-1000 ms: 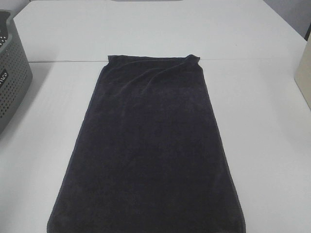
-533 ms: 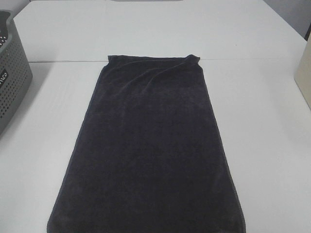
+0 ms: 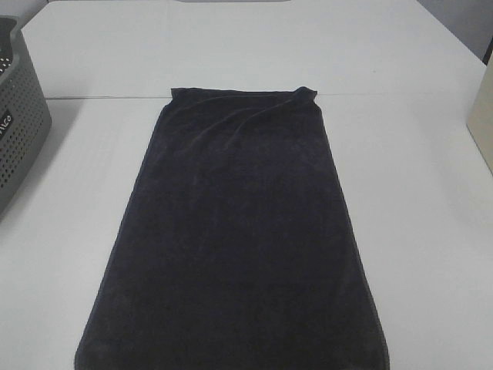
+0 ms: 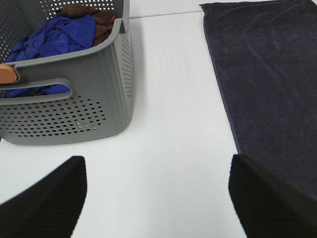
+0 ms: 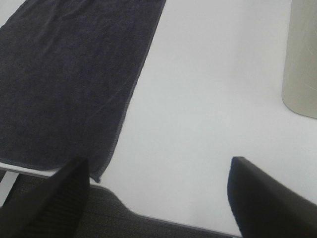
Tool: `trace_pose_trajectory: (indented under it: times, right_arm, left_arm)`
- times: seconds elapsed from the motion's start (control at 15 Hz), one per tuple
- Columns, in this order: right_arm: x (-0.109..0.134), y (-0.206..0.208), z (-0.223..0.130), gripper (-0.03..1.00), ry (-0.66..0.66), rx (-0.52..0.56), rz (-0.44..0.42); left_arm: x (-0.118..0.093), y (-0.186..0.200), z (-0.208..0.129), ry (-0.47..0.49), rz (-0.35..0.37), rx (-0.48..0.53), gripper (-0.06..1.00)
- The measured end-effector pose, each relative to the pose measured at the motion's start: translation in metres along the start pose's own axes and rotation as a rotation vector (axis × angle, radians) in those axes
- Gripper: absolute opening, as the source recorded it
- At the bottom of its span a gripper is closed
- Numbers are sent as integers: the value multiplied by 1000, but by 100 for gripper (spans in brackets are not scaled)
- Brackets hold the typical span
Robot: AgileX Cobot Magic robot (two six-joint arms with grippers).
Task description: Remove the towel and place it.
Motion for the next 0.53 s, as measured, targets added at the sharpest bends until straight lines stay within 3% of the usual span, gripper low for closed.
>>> trace_pose_trajectory:
  times: [0.53]
  right_arm:
    - [0,0,0,76,0,0,0]
  left_arm:
    - [-3,0,0,53,-21,0,74]
Point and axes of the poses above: a point on each arm's last joint axis where the gripper is mounted, y pointing back along that axis away from the gripper, x along the wrist's bending axis when the last joint is at zero, z = x × y, the point moved 4 cm from there along -y, pointing out along that axis toward the gripper, and after that the axes turned 11 degrees about y, right-handed, at the moved point
